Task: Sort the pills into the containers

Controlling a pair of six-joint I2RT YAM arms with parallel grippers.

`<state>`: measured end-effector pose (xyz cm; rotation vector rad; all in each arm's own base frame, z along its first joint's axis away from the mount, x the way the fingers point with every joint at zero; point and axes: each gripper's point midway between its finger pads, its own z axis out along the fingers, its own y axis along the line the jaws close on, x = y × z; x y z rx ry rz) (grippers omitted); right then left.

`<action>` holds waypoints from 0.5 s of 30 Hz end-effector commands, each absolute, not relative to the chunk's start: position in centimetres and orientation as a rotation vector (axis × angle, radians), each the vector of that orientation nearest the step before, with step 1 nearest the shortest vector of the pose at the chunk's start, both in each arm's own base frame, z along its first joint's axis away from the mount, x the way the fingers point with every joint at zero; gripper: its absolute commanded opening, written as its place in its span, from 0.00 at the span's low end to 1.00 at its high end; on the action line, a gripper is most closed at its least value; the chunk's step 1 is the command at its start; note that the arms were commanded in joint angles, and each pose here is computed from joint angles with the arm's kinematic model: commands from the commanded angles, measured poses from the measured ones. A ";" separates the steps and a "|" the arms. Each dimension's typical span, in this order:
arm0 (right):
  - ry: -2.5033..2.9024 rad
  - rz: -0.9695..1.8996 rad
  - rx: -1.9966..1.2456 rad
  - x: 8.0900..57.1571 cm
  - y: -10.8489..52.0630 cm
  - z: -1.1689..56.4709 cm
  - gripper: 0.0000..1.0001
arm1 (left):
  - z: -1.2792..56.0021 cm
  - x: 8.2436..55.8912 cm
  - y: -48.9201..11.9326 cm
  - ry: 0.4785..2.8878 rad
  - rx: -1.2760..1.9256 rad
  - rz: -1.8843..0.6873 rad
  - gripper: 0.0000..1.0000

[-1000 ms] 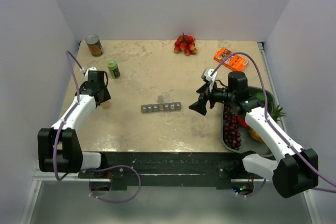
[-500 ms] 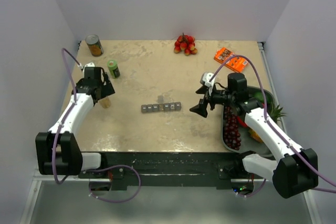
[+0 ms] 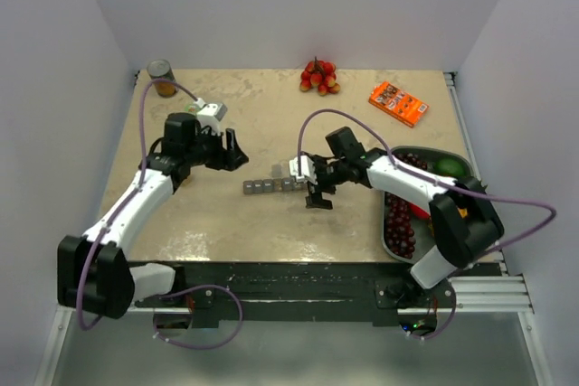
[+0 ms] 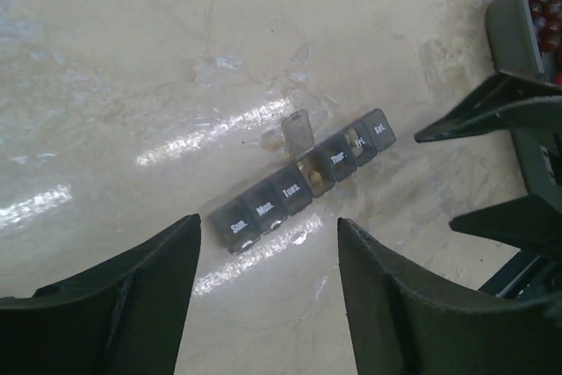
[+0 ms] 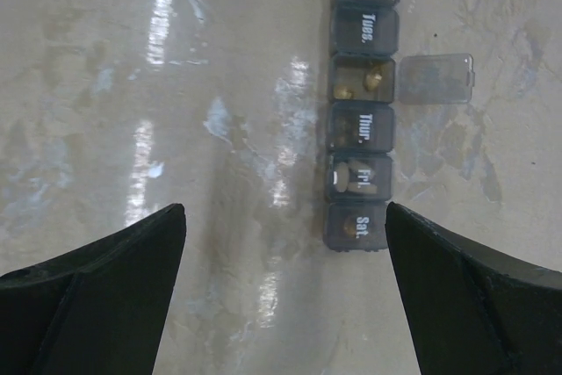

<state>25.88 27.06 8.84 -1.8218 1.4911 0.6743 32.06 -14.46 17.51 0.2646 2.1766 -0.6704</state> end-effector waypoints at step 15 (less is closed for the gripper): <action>1.659 0.395 -1.838 32.9 28.4 4.1 0.81 | 9.3 41.0 -20.0 2.282 0.167 -0.922 0.43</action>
